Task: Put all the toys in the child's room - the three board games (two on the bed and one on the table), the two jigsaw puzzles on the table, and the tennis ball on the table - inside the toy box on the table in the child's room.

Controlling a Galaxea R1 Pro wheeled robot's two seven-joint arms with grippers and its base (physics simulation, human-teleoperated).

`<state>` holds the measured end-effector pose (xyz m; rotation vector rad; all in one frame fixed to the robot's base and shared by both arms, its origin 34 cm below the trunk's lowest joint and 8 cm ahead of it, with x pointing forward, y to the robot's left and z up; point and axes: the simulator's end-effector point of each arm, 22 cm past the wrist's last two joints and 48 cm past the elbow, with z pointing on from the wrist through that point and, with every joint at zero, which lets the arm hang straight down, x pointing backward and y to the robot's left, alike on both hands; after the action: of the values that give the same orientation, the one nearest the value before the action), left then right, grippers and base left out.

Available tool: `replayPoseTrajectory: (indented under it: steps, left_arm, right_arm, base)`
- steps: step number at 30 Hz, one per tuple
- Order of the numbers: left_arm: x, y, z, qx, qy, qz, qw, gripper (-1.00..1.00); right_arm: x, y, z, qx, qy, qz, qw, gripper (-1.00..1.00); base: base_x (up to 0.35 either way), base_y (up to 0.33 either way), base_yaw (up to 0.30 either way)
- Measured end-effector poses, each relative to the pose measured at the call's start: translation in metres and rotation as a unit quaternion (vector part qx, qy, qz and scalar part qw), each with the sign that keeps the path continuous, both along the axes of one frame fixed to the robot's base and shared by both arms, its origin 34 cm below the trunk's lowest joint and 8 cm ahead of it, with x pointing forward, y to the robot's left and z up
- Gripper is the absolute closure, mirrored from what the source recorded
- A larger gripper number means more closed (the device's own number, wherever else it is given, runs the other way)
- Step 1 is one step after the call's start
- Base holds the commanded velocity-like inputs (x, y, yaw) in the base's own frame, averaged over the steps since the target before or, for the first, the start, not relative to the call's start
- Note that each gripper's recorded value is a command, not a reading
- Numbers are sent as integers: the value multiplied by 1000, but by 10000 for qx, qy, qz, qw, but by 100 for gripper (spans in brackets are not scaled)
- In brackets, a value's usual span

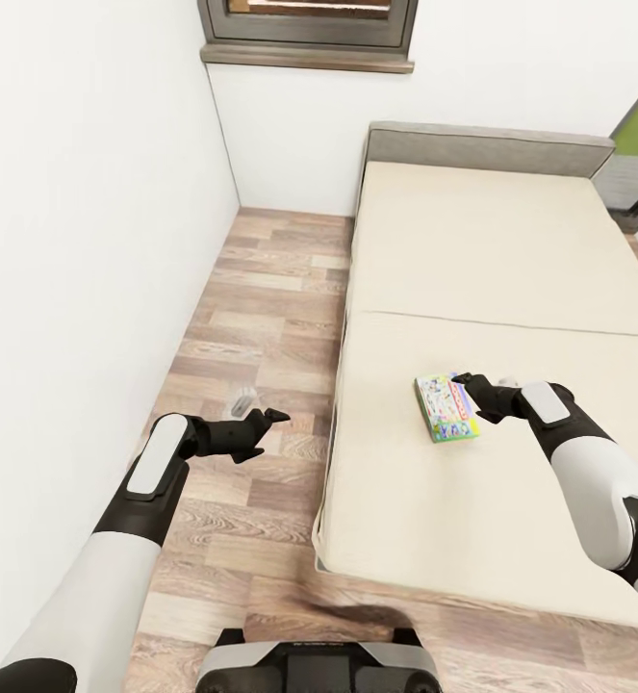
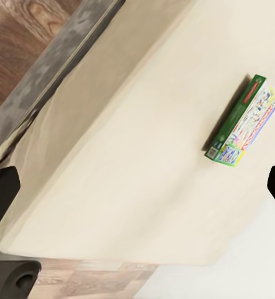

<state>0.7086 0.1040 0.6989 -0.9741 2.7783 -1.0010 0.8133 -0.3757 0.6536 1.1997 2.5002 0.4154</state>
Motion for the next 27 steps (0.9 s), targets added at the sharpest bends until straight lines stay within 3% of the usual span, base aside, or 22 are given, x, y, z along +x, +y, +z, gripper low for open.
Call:
replayPoseTrajectory:
  steps: [19,27]
  left_arm:
    - [-11,-5,-18,23,144,-124,9998,-100]
    - [-16,-9,-25,23,194,-189,9996,-100]
  right_arm:
    - [-6,-5,-18,-50,92,-37,9999,-100]
    - [3,-20,-14,-158,-4,-78,9998,-100]
  base:
    - [0,0,0]
    - [0,0,0]
